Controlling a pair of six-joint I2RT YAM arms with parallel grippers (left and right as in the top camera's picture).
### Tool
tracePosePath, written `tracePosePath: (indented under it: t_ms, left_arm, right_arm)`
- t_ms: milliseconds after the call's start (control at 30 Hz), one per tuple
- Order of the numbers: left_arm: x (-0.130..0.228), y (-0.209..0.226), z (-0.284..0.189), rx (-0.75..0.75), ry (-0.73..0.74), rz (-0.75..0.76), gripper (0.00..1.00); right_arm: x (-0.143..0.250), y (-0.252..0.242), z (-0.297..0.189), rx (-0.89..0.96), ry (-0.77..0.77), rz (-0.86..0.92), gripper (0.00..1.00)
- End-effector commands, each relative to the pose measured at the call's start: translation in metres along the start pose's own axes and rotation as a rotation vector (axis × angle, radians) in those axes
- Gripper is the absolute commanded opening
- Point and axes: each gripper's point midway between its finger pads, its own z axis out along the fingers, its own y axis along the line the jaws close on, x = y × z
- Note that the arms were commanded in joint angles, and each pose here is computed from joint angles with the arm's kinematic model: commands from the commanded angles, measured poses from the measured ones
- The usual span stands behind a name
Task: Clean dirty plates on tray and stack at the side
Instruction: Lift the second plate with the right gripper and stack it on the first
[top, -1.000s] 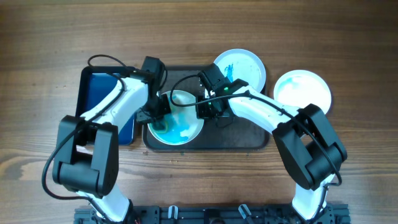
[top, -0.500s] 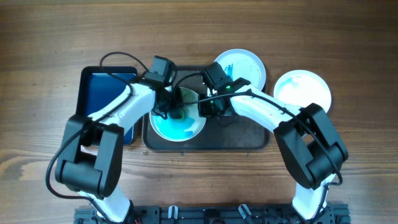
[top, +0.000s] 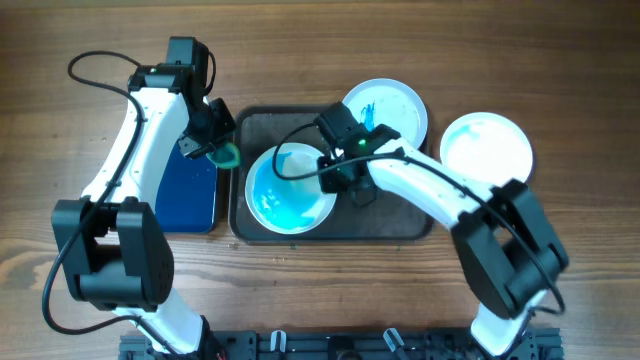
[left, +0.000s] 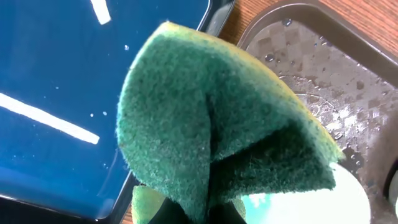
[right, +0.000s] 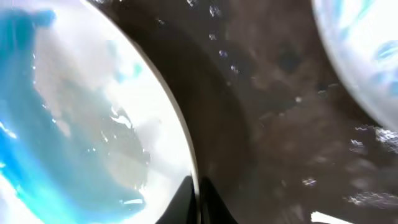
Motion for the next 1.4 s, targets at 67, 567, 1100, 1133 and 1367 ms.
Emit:
tracePosePath:
  t_ms: [67,567,1100,1133,1367]
  left_arm:
    - [-0.007,0.001,-0.006,-0.001,-0.031,-0.011,0.04]
    - [-0.008,0.001,-0.006,-0.001,-0.032,-0.011,0.04]
    - [-0.003,-0.006,-0.005,0.001,-0.029,0.008,0.04]
    - [-0.002,-0.008,-0.005,0.002,-0.029,0.013,0.04]
    - [0.000,-0.020,-0.005,0.016,-0.042,0.044,0.04]
  right_arm:
    - [-0.035,-0.008,-0.119,0.444,-0.445,-0.199,0.04]
    - [-0.025,0.043,-0.273,1.021,-1.006,-0.374,0.04]
    - [-0.038,-0.017,-0.139,0.022,-0.324,0.021,0.04]
    - [-0.042,-0.033,-0.144,-0.025,-0.307,0.081,0.04]
    - [-0.017,-0.262,-0.177,0.187,-0.281,0.687,0.04]
